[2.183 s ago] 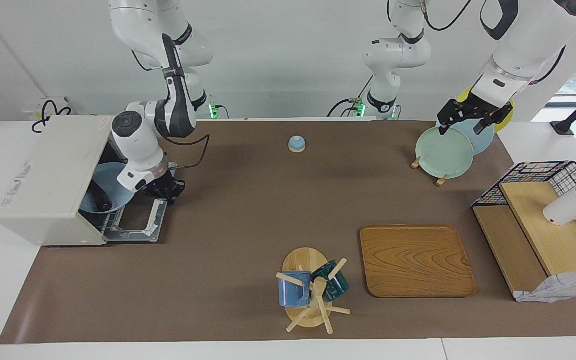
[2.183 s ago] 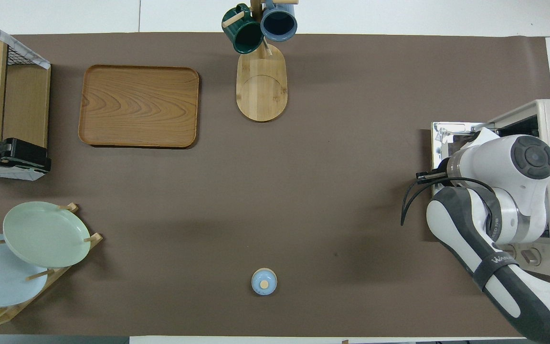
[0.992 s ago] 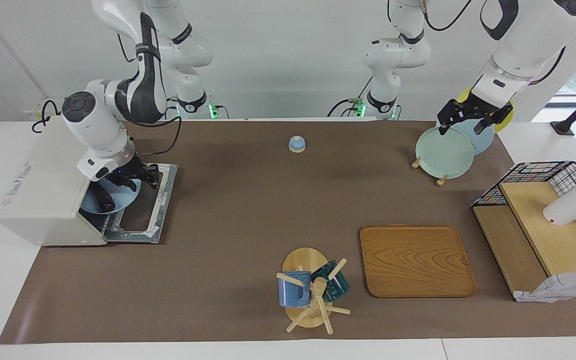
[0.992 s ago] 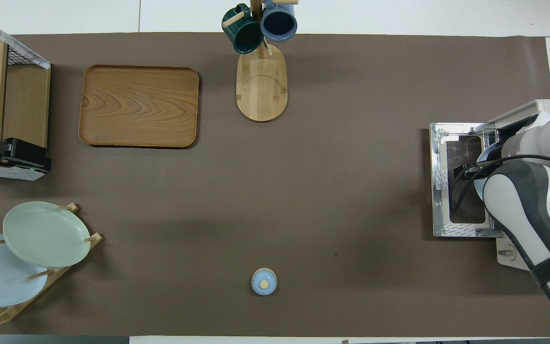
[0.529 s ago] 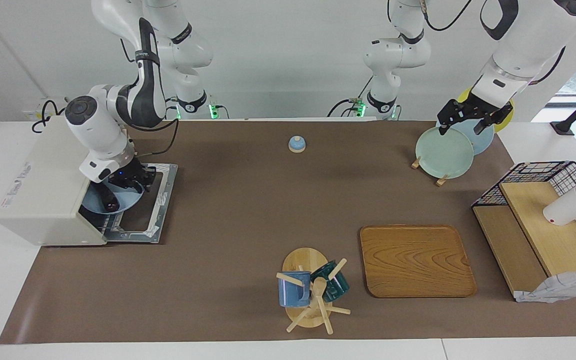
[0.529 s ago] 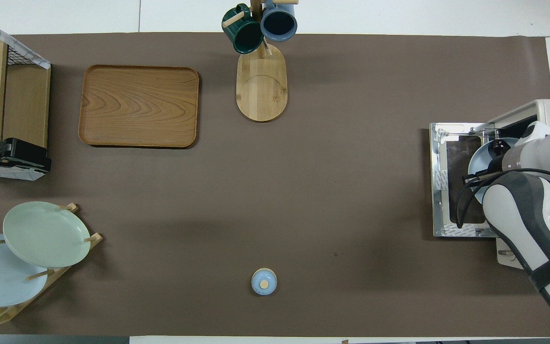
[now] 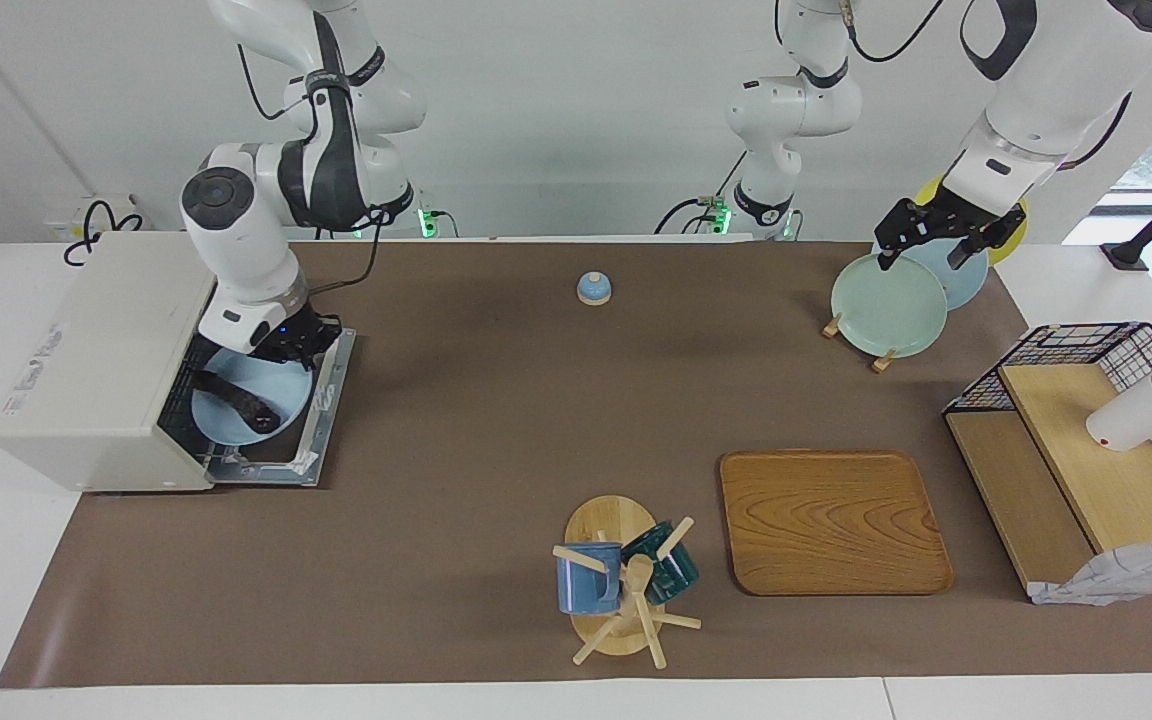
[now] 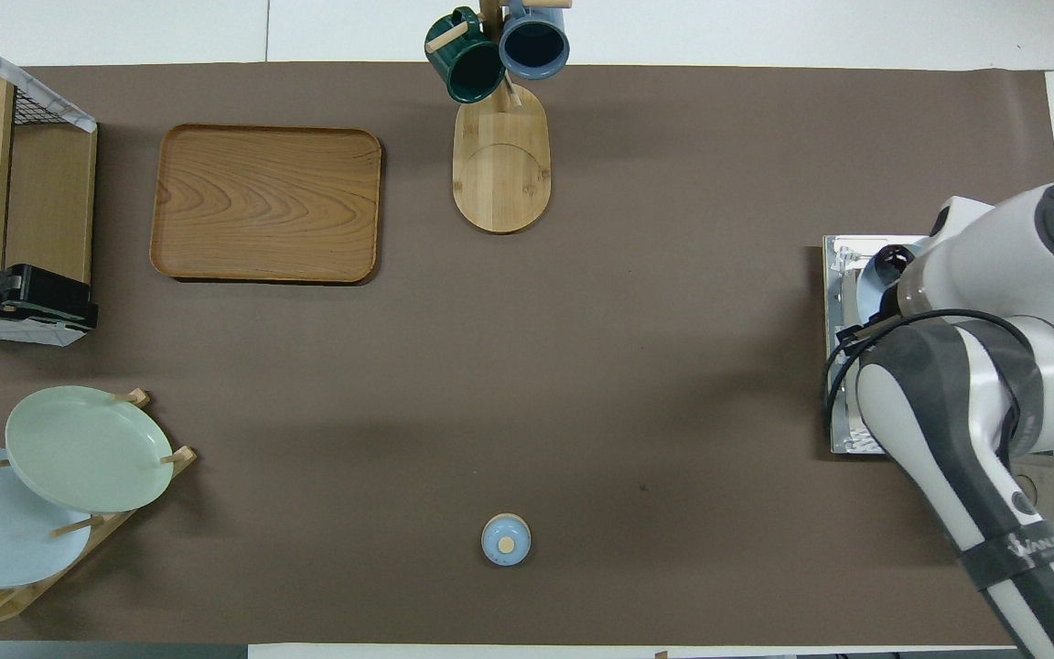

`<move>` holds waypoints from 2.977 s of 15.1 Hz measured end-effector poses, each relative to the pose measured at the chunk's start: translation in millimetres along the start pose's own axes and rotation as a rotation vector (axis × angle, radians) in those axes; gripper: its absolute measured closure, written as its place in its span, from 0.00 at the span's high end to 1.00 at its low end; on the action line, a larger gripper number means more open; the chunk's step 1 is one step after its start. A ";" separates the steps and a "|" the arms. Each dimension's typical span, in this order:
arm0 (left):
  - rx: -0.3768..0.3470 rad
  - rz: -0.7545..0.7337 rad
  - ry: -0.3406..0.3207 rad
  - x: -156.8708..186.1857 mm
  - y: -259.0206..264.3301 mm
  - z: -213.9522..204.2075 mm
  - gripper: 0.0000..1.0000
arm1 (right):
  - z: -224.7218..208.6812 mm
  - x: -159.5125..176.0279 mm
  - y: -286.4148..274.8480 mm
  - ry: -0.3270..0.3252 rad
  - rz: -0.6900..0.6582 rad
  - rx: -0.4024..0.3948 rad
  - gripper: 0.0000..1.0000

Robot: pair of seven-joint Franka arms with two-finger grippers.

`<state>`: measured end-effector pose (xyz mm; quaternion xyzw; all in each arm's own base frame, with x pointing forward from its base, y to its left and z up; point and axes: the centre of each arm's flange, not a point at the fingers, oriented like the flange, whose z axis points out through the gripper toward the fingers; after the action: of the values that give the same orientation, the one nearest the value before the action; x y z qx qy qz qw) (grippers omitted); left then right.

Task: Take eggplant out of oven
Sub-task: 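Pull the blue plate with eggplant out of the oven, right gripper, then lower the blue plate onto the table center with the right gripper, then release the plate and withdraw the right gripper while the left gripper reaches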

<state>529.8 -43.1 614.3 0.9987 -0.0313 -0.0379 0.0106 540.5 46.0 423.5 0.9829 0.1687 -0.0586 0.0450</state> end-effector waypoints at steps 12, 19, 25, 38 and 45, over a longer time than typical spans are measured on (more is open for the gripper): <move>0.000 0.000 0.000 0.0 0.0 0.0 1.00 | -15.8 69.2 -370.3 0.117 0.250 -0.049 0.02; 0.000 0.000 0.000 0.0 0.0 0.0 1.00 | 31.7 90.5 -478.9 0.192 0.241 0.022 0.02; 0.000 0.000 0.000 0.0 0.0 0.0 1.00 | 30.0 105.1 -485.4 0.303 0.246 0.125 0.15; 0.001 0.009 -0.003 -0.4 4.7 0.4 1.00 | -22.8 64.0 -179.2 0.009 0.165 -0.053 0.01; 0.002 0.016 -0.023 -2.6 8.8 3.9 1.00 | 97.2 18.5 -51.9 0.034 0.144 -0.016 0.01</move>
<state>526.4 -51.8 610.8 0.9980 -0.0395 -0.0492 0.0093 530.6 90.3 321.4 0.9929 0.0990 -0.0371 0.0542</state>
